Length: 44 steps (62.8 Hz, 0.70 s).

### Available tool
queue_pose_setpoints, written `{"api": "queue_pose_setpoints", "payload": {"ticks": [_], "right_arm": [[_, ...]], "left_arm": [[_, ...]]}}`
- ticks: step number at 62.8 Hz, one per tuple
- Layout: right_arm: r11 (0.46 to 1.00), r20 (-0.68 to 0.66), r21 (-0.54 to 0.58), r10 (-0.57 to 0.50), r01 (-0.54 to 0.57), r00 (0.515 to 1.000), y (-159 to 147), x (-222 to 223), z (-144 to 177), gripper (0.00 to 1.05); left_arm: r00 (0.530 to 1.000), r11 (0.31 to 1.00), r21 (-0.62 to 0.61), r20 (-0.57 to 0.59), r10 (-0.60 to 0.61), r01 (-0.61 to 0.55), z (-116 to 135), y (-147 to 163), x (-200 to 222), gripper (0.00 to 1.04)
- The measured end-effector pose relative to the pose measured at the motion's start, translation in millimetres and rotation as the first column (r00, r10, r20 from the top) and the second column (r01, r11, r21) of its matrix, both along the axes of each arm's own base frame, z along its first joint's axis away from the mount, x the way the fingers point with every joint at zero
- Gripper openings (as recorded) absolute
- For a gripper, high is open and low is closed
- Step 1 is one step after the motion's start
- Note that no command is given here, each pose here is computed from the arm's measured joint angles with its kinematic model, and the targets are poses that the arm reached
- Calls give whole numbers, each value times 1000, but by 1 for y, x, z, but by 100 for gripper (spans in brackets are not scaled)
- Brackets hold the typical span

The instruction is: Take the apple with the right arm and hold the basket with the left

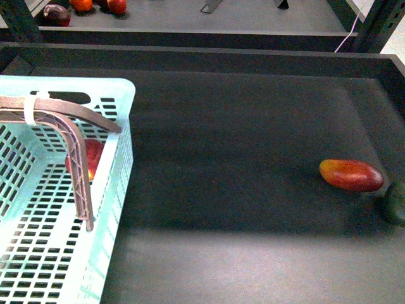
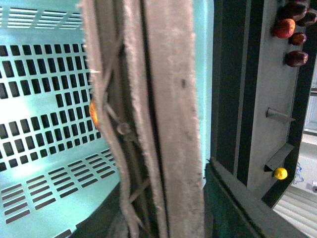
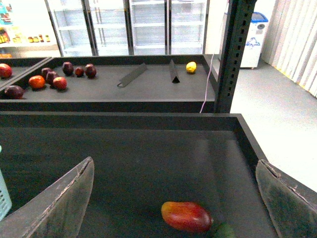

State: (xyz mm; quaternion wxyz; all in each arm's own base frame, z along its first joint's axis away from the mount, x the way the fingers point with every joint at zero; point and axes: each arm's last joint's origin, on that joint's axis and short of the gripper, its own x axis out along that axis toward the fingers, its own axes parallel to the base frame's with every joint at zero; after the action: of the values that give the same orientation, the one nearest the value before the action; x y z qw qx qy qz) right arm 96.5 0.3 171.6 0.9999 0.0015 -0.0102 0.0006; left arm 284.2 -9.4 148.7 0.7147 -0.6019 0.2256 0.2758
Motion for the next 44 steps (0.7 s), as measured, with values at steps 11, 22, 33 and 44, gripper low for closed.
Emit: {"api": "queue_pose_setpoints", "payload": {"ticks": [11,22,33,44], "right_arm": [[1000,0,0,0,0,1000,0,0,0,96],[1000,0,0,0,0,1000,0,0,0,96],[1000,0,0,0,0,1000,0,0,0,96],[1000,0,0,0,0,1000,0,0,0,96]], "left_arm": [[1000,1000,8,20,8,-8,15,-1,-8,79],[997,1000,-6,67,28,-28,39,1,-35,97],[995,999,-10,92,31,-31,44,1,-38,97],[996,1000,0,92,13,-13,43,1,-38,97]]}}
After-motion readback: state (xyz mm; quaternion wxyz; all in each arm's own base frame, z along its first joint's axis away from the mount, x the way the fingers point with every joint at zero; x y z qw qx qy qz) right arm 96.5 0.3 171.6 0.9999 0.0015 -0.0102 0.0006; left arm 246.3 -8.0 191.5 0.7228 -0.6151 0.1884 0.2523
